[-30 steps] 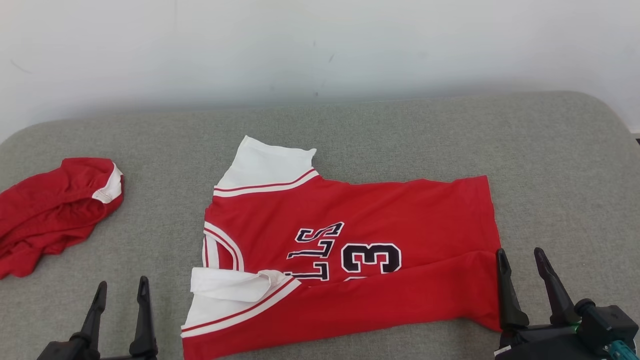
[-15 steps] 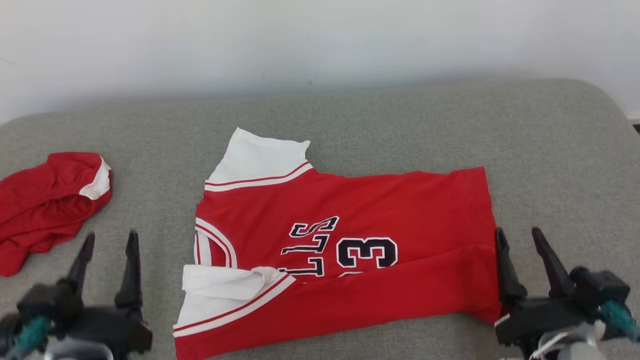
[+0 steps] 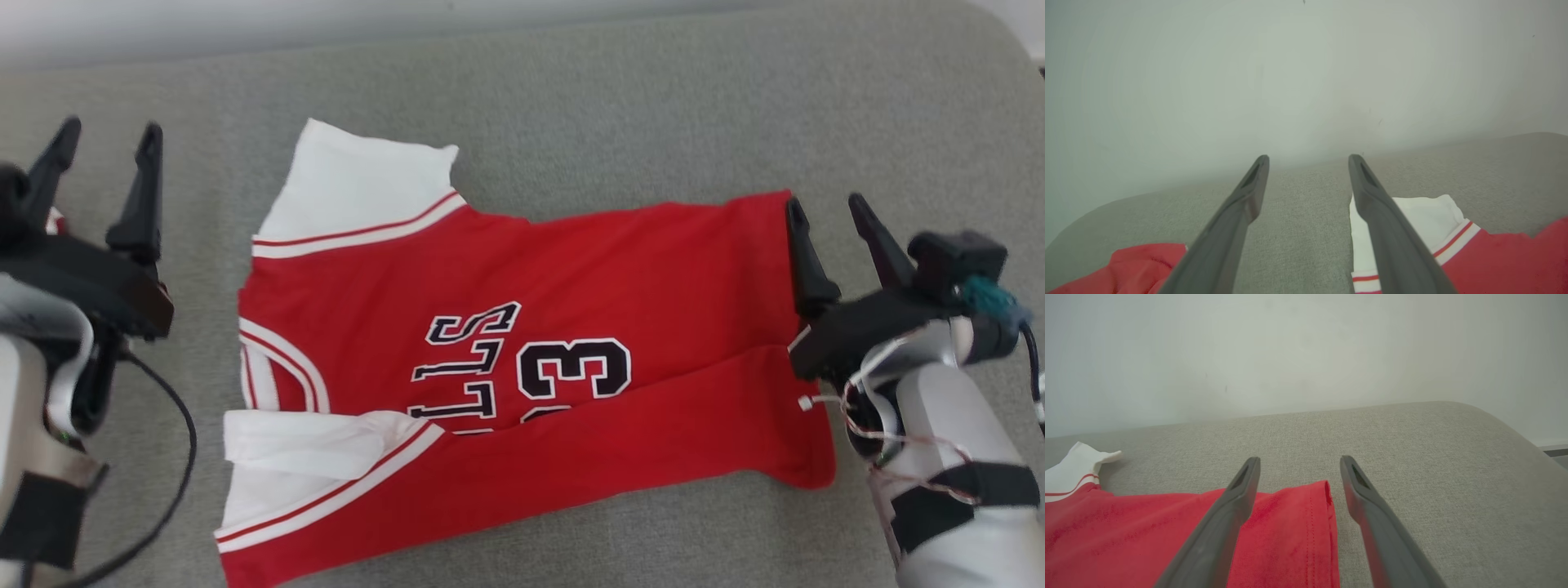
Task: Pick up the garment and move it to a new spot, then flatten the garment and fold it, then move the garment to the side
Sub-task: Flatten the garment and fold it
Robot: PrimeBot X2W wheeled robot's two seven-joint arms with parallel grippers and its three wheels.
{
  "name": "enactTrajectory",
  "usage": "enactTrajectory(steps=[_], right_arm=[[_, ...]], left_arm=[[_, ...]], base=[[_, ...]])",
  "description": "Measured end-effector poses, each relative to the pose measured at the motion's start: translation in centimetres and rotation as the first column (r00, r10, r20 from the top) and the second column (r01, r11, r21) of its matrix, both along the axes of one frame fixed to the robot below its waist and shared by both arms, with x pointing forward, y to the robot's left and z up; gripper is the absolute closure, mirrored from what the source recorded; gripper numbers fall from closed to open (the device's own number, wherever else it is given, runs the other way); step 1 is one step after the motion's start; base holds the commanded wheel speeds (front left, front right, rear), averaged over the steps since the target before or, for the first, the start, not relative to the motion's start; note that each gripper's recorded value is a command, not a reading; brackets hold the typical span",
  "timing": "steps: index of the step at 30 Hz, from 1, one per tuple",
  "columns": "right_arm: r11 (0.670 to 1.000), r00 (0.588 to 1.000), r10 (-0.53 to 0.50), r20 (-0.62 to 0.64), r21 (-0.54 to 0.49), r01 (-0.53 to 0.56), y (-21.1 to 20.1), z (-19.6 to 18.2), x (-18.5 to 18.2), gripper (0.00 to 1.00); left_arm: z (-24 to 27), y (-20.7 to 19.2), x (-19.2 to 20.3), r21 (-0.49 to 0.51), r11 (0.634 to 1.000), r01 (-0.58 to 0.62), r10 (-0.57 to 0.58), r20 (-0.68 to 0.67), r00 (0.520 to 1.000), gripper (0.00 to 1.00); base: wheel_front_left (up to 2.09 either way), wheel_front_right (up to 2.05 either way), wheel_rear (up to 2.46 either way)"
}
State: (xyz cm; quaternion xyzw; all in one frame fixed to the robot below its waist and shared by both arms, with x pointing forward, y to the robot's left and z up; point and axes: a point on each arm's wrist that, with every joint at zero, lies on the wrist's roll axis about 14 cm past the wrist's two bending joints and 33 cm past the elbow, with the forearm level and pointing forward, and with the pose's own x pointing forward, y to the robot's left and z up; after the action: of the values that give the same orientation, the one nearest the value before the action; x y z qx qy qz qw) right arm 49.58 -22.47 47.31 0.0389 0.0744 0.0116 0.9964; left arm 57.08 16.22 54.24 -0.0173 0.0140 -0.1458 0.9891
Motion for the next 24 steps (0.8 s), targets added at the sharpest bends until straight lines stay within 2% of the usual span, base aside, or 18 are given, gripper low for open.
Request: enactTrajectory(steps=[10, 24], right_arm=[[0.999, 0.990, -0.016, -0.142, -0.045, 0.010, -1.3, -3.3, 3.2, 0.00], [0.999, 0.964, -0.013, -0.264, -0.044, 0.001, -1.2, -6.4, 3.9, 0.00]], left_arm=[[-5.4, -4.3, 5.6, 0.088, 0.985, 0.149, -0.131, -0.187, 0.974, 0.00], [-12.3, -8.6, 7.9, 0.106, 0.958, 0.267, -0.211, -0.373, 0.904, 0.00]], base=[[0.00, 0.00, 0.00], [0.00, 0.00, 0.00]])
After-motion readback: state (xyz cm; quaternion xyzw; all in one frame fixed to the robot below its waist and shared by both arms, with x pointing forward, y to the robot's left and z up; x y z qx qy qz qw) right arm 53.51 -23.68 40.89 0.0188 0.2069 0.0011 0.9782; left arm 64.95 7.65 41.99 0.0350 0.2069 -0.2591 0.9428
